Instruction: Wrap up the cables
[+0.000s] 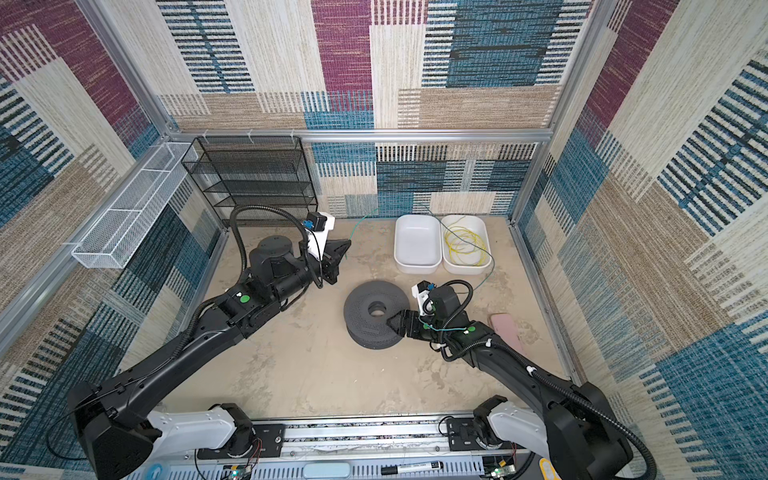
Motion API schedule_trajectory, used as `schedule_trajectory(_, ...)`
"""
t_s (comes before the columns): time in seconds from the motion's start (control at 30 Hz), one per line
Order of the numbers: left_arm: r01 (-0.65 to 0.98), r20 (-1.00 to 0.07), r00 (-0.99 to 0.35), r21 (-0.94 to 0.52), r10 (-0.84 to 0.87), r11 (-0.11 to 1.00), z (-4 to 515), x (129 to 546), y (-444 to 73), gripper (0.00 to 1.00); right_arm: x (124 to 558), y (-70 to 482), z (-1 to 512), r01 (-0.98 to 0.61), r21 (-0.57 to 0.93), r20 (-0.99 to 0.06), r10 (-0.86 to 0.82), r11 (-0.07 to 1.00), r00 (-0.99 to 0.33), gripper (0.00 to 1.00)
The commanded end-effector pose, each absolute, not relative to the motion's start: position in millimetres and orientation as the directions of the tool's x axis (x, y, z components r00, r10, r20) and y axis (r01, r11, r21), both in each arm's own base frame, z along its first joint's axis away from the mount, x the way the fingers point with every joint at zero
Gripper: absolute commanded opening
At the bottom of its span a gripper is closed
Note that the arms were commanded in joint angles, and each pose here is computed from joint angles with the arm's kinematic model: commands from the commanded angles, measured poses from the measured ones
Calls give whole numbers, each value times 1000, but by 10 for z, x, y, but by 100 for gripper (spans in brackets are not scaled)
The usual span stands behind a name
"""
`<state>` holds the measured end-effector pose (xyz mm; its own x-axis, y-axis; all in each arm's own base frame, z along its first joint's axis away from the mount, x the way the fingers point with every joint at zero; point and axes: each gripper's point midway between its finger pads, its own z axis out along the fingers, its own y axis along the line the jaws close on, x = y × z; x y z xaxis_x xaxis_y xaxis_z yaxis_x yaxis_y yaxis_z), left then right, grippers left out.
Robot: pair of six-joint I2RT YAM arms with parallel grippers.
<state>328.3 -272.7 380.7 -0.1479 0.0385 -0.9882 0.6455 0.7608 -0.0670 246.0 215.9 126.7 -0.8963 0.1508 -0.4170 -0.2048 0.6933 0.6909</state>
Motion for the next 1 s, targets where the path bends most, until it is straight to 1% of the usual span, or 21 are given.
schedule_trajectory(0.0, 645, -997, -56, -2, 45, 765, 4120, 3286, -2600, 0, 2436, 2095, 1225, -222, 644, -427, 102, 732, -899, 76)
schedule_trajectory(0.07, 632, -999, -25, 3, 24, 775, 4327, 3306, -2466, 0, 2500, 1941, 1258, -193, 587, -461, 129, 786, -878, 77)
schedule_trajectory(0.13, 604, -1000, 16, 24, 18, 797, 4531, 3320, -2304, 0, 2534, 1825, 1295, -170, 557, -486, 154, 813, -860, 79)
schedule_trajectory(0.23, 555, -997, 72, 46, 7, 831, 4829, 3343, -2039, 0, 2555, 1704, 1252, -130, 528, -483, 171, 839, -859, 79)
schedule_trajectory(0.4, 445, -989, 147, 66, 1, 893, 5152, 3355, -1623, 0, 2586, 1609, 1193, -85, 524, -472, 205, 848, -858, 80)
schedule_trajectory(0.5, 352, -981, 191, 44, -26, 935, 5319, 3350, -1309, 0, 2609, 1563, 1192, -73, 518, -478, 218, 852, -851, 80)
schedule_trajectory(0.57, 319, -979, 201, 25, -42, 948, 5388, 3336, -1150, 0, 2632, 1525, 1200, -63, 519, -482, 231, 852, -846, 80)
schedule_trajectory(0.67, 329, -980, 187, -7, -72, 944, 5391, 3336, -1077, 0, 2653, 1549, 1259, -79, 541, -491, 238, 837, -838, 79)
schedule_trajectory(0.8, 403, -986, 119, -60, -118, 913, 5155, 3420, -1222, 0, 2667, 1664, 1421, -134, 588, -507, 233, 798, -830, 77)
schedule_trajectory(0.9, 452, -985, 67, -111, -157, 885, 4949, 3468, -1330, 0, 2604, 1869, 1744, -255, 671, -538, 221, 696, -813, 73)
schedule_trajectory(0.97, 500, -982, 13, -154, -186, 852, 4802, 3482, -1435, 0, 2550, 1956, 1936, -305, 712, -547, 227, 632, -806, 70)
